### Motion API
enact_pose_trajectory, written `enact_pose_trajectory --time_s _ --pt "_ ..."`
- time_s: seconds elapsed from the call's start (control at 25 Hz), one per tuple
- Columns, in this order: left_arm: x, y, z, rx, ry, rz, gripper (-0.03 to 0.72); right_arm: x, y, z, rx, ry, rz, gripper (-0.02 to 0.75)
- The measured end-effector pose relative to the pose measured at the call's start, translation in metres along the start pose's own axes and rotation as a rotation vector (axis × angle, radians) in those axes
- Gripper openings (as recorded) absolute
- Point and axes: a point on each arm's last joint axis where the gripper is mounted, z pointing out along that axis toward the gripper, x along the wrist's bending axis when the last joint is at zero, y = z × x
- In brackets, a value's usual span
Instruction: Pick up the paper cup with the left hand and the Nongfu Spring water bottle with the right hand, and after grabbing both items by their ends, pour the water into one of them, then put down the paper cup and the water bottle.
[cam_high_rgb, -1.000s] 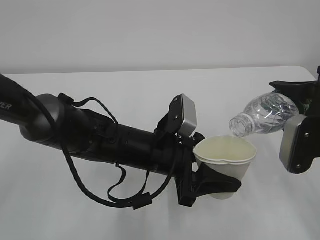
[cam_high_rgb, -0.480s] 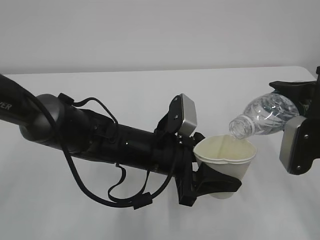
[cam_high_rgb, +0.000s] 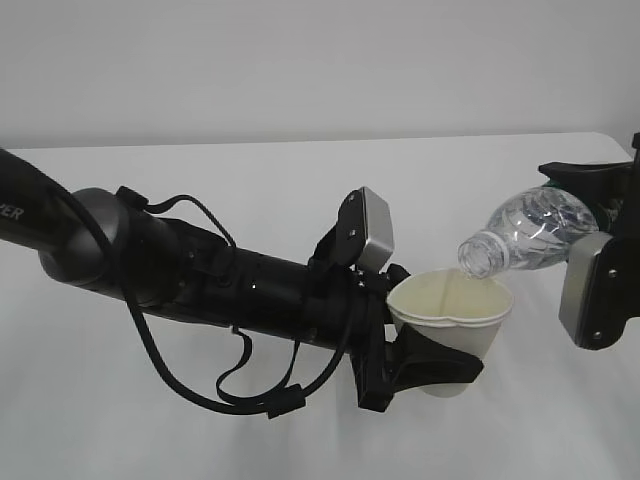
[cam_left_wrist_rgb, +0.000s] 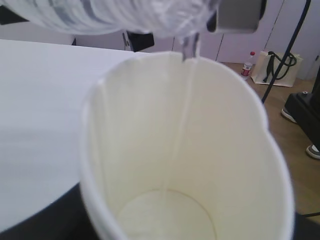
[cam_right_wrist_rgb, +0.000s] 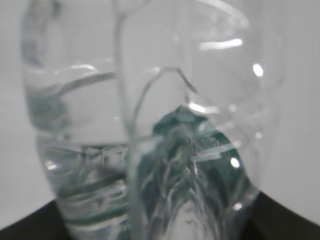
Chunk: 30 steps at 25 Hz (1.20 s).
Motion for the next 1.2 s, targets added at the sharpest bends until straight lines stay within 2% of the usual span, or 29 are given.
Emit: enact_pose_trajectory --time_s 1.2 --pt "0.0004 0.0003 0.0 -0.003 0.004 -0.004 0.424 0.0001 0.0005 0.0 -0.005 0.001 -0.007 0.421"
